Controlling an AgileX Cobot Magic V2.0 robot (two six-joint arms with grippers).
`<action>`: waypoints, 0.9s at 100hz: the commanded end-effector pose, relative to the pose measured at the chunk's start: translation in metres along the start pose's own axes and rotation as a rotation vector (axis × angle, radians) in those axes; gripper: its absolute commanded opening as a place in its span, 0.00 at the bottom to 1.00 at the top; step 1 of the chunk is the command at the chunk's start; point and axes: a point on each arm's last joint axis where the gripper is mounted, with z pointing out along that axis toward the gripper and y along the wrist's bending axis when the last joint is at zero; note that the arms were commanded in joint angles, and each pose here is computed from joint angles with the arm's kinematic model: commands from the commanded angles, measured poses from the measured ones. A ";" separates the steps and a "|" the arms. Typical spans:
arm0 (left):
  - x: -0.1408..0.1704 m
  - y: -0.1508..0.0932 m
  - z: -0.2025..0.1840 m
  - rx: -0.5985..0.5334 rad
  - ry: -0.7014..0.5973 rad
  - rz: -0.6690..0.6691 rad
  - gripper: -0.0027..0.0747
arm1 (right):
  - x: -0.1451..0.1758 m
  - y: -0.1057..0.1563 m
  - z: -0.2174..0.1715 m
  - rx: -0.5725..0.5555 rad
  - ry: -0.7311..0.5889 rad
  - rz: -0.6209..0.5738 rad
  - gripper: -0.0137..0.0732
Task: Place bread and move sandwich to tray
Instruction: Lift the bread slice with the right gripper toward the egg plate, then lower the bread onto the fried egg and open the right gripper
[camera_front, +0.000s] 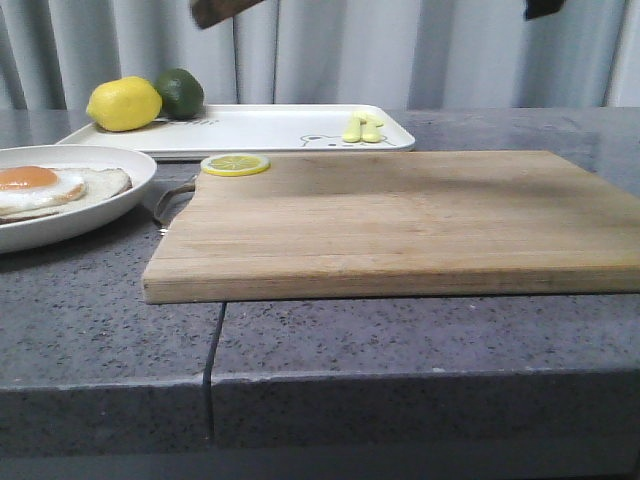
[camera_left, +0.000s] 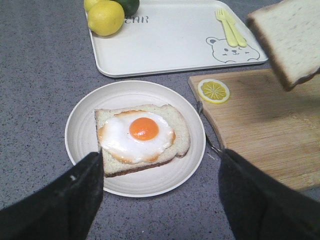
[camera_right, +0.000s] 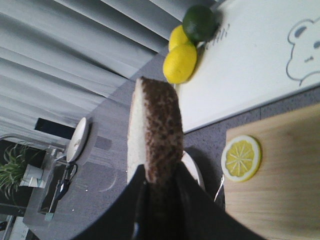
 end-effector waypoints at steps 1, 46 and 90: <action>-0.013 -0.003 -0.004 0.015 -0.080 -0.009 0.63 | 0.011 0.017 0.012 0.003 -0.023 0.028 0.09; -0.013 -0.003 -0.004 0.015 -0.080 -0.009 0.63 | 0.072 0.062 0.104 -0.086 0.165 -0.005 0.09; -0.013 -0.003 -0.004 0.015 -0.080 -0.009 0.63 | 0.096 0.058 0.142 -0.082 0.222 0.002 0.09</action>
